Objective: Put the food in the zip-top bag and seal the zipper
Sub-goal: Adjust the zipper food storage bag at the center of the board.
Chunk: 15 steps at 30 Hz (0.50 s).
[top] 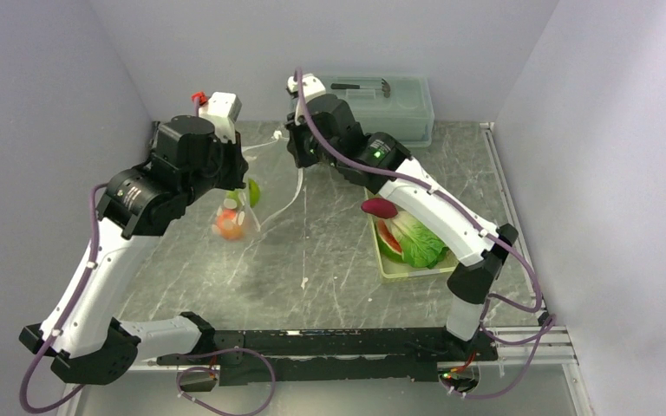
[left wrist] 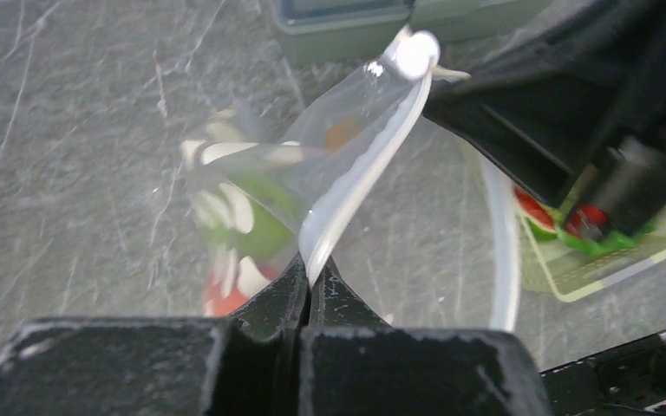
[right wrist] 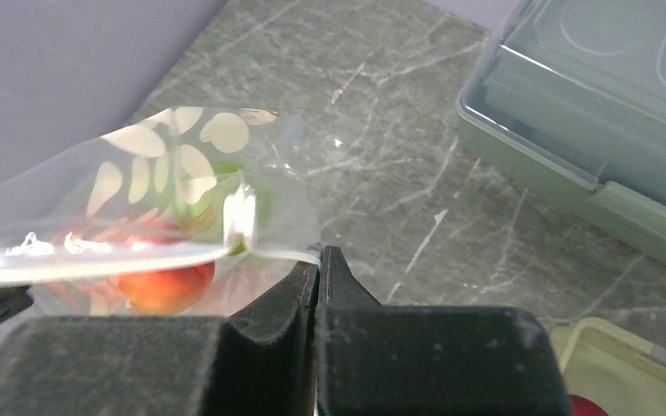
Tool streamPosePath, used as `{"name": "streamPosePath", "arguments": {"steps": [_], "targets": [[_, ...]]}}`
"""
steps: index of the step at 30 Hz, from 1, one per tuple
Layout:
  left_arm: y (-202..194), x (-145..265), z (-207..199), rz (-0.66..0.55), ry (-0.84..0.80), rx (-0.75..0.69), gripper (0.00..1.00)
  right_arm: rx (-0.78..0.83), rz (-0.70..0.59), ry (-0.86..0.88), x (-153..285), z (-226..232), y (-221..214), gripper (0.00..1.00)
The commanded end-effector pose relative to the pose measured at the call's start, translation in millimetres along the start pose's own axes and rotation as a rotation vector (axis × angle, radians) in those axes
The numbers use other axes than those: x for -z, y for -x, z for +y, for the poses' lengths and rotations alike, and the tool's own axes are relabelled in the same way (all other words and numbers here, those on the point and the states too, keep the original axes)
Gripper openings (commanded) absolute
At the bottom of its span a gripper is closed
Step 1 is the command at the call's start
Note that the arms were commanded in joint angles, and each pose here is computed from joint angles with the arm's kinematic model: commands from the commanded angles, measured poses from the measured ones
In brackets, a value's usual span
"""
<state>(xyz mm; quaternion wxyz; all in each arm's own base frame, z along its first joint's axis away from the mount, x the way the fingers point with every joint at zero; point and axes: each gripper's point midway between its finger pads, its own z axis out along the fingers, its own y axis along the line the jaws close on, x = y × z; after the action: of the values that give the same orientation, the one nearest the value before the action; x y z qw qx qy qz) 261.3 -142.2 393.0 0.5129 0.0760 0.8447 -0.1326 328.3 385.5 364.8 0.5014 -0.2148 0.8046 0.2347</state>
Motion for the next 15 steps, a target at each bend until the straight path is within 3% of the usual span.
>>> {"name": "streamPosePath", "arguments": {"steps": [1, 3, 4, 8, 11, 15], "targets": [[2.7, 5.6, 13.5, -0.027, 0.053, -0.012, 0.0, 0.103, -0.009, -0.027, 8.1, 18.5, -2.4, 0.0], [5.9, 6.2, 6.5, -0.028, 0.018, -0.006, 0.0, -0.04, 0.025, -0.163, -12.0, -54.8, -7.0, 0.0], [8.2, 7.7, 5.8, -0.035, 0.013, -0.005, 0.0, -0.106, 0.071, -0.146, -18.5, -71.7, -15.2, 0.0], [10.2, 12.6, 31.8, -0.057, 0.147, -0.035, 0.0, 0.023, 0.118, -0.088, -14.0, -20.7, -42.8, 0.0], [11.4, 9.7, 27.7, -0.05, 0.129, -0.042, 0.0, -0.059, 0.201, -0.115, -25.5, -46.3, -72.7, 0.0], [5.1, 1.3, 31.8, -0.024, 0.16, -0.055, 0.0, -0.074, 0.174, -0.051, -25.1, -35.8, -73.9, 0.0]]}}
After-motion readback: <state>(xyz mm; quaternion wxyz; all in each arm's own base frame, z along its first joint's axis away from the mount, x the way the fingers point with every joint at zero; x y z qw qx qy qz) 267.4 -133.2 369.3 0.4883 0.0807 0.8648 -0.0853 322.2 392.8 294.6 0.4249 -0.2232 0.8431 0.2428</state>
